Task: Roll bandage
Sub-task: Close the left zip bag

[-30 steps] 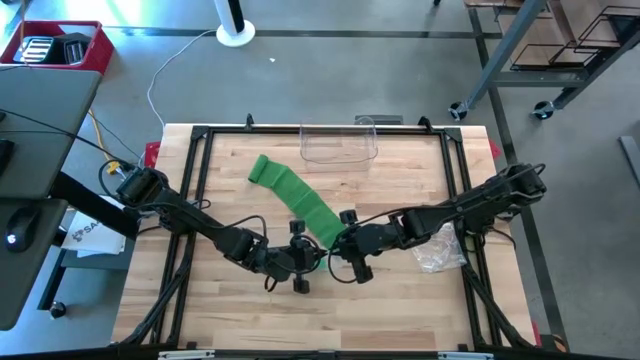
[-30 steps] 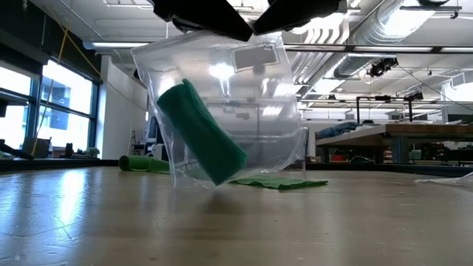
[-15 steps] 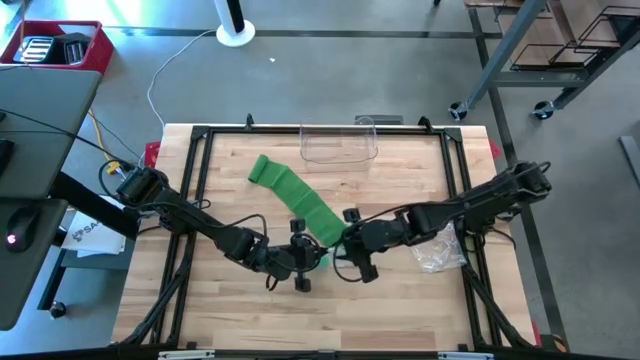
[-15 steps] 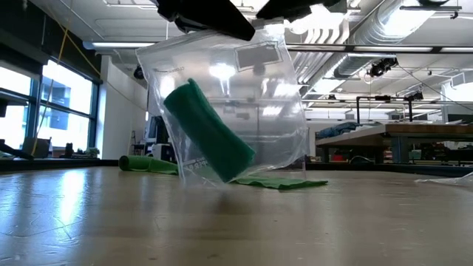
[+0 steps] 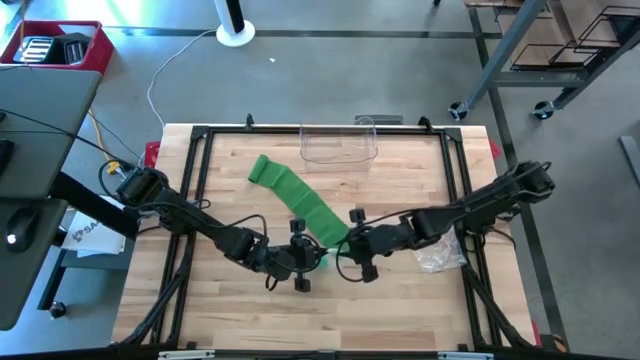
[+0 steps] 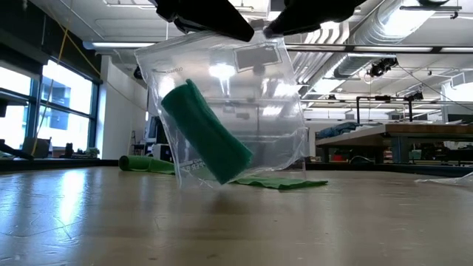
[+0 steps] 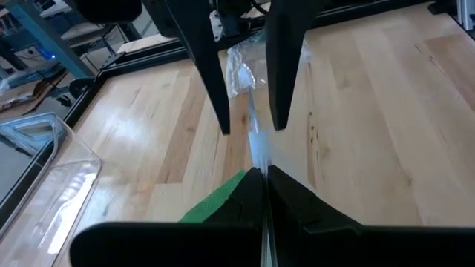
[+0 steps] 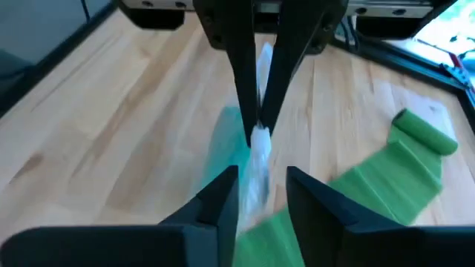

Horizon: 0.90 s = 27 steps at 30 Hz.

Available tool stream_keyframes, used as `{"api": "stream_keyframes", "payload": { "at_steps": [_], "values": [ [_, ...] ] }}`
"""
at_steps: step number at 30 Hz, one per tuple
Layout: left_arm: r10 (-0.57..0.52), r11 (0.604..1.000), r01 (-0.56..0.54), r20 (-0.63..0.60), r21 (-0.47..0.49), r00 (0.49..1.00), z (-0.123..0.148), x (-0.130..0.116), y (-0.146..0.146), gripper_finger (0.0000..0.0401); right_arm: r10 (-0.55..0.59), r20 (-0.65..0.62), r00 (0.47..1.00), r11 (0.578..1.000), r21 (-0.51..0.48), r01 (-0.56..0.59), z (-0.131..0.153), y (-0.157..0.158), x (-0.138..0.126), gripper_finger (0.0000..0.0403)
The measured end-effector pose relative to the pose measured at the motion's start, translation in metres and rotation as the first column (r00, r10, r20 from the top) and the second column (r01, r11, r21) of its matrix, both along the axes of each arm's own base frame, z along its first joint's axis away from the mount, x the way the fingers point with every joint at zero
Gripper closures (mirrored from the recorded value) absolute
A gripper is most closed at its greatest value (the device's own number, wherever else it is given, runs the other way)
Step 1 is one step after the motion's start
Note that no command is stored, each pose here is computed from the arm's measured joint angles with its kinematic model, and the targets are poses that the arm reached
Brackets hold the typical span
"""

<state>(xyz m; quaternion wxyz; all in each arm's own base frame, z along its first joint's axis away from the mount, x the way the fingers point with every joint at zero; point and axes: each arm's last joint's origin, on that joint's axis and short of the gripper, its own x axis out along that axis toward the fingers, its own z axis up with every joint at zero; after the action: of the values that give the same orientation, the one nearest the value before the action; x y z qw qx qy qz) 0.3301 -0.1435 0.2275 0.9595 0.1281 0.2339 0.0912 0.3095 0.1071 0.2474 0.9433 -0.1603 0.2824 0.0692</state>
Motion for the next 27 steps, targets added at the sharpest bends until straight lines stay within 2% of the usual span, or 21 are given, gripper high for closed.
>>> {"api": "stream_keyframes", "payload": {
  "at_steps": [4, 11, 17, 20, 27],
  "values": [
    [0.0, 1.0, 0.0, -0.001, 0.001, 1.0, -0.0001, -0.0001, 0.0, 0.04, 0.009, 0.059, 0.998, 1.0, 0.015, -0.01, -0.0035, 0.0021, 0.0002, 0.0326],
    [-0.001, 1.0, 0.001, -0.002, 0.001, 1.0, -0.0002, -0.0002, -0.0001, 0.04, 0.015, 0.057, 0.998, 1.0, 0.012, -0.016, -0.0041, 0.0038, -0.0007, 0.0395],
    [0.01, 1.0, -0.01, -0.003, -0.008, 1.0, -0.0006, -0.0003, 0.0004, 0.0392, -0.024, 0.043, 0.999, 1.0, 0.011, 0.024, -0.0055, 0.0033, -0.0019, 0.0401],
    [0.011, 1.0, -0.011, -0.018, -0.003, 1.0, -0.0019, -0.0012, 0.0006, 0.0359, -0.065, 0.041, 0.997, 0.998, -0.002, 0.065, -0.0063, 0.0031, -0.0028, 0.0401],
    [0.021, 0.999, -0.021, 0.013, -0.025, 1.0, -0.0014, 0.0022, 0.0019, 0.0249, -0.093, 0.037, 0.995, 0.995, -0.02, 0.094, -0.0069, 0.0019, -0.0035, 0.0402]
  ]
}}
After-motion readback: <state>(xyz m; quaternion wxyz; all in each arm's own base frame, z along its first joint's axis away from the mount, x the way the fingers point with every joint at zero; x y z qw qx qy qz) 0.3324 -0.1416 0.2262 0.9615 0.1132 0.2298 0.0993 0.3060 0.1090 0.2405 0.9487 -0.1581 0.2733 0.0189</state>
